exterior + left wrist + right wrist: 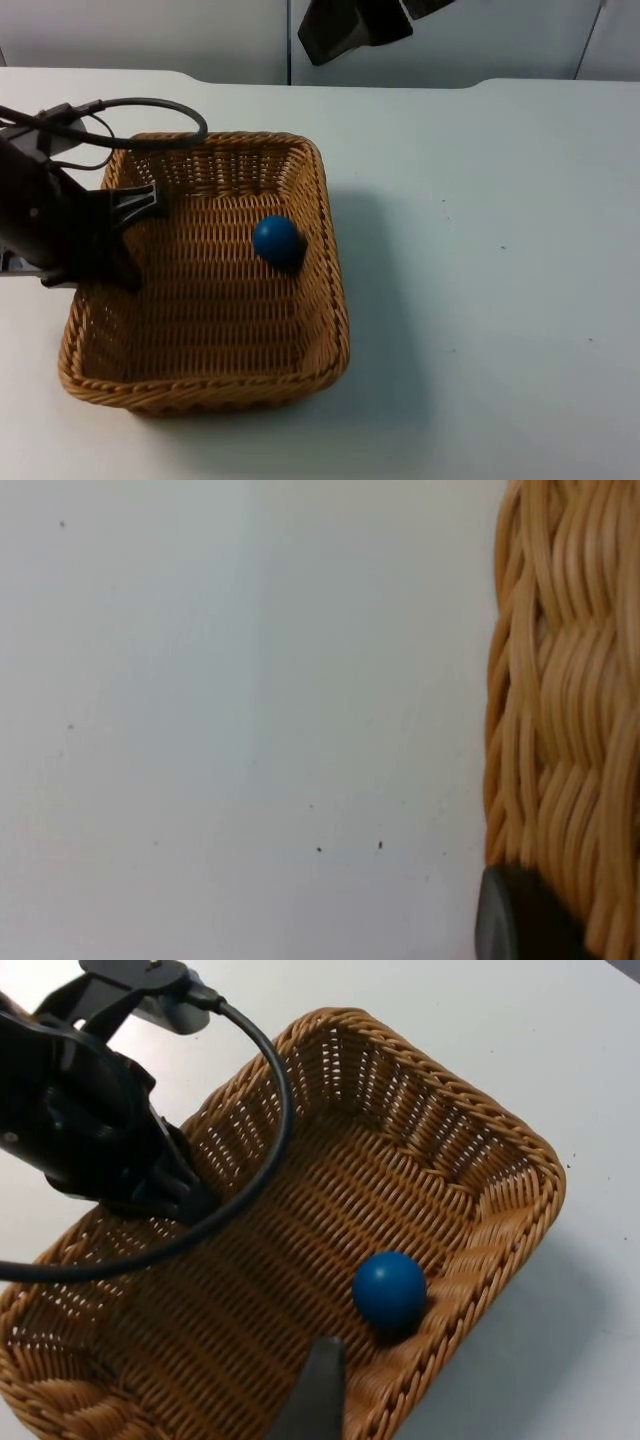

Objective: Pick up the basket with the left hand and place the ball into the basket with the right hand.

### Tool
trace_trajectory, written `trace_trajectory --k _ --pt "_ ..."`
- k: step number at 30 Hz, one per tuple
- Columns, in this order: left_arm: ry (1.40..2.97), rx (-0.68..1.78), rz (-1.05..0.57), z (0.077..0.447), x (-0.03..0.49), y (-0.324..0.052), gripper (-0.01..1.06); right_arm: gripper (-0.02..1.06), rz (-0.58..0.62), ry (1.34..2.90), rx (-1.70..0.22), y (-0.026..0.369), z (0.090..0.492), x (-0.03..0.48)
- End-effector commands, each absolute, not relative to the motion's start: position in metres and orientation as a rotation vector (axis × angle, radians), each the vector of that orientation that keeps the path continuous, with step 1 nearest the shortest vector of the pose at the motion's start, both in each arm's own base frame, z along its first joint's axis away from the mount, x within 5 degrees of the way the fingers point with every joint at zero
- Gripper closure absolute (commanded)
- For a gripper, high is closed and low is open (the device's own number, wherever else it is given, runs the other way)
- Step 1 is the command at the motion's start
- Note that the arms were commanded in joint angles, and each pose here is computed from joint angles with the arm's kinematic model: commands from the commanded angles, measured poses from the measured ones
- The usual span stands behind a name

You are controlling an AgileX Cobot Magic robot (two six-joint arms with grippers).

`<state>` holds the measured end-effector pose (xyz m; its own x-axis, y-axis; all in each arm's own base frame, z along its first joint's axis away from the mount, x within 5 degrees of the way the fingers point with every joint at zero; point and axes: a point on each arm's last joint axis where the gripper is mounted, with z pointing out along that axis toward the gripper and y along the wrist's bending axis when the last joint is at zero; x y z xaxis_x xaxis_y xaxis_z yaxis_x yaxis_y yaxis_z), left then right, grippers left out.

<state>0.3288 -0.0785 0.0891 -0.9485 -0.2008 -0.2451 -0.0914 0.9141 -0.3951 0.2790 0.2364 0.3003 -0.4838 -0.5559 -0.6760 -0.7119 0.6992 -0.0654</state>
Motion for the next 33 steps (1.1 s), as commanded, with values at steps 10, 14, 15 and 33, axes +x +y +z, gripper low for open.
trace_trajectory --k 10,14,15,33 --pt "2.739 -0.164 -0.594 0.116 0.327 -0.081 0.3 0.23 0.307 2.184 -0.931 0.236 0.307 0.28" --pt "2.732 -0.149 -0.62 0.123 0.326 -0.082 0.3 0.23 0.307 2.182 -0.93 0.236 0.308 0.28" --pt "2.73 -0.143 -0.631 0.126 0.325 -0.083 0.3 0.23 0.307 2.182 -0.93 0.236 0.308 0.28" --pt "2.548 0.059 -0.633 0.204 0.308 -0.082 0.3 0.23 0.305 2.164 -0.927 0.234 0.312 0.279"
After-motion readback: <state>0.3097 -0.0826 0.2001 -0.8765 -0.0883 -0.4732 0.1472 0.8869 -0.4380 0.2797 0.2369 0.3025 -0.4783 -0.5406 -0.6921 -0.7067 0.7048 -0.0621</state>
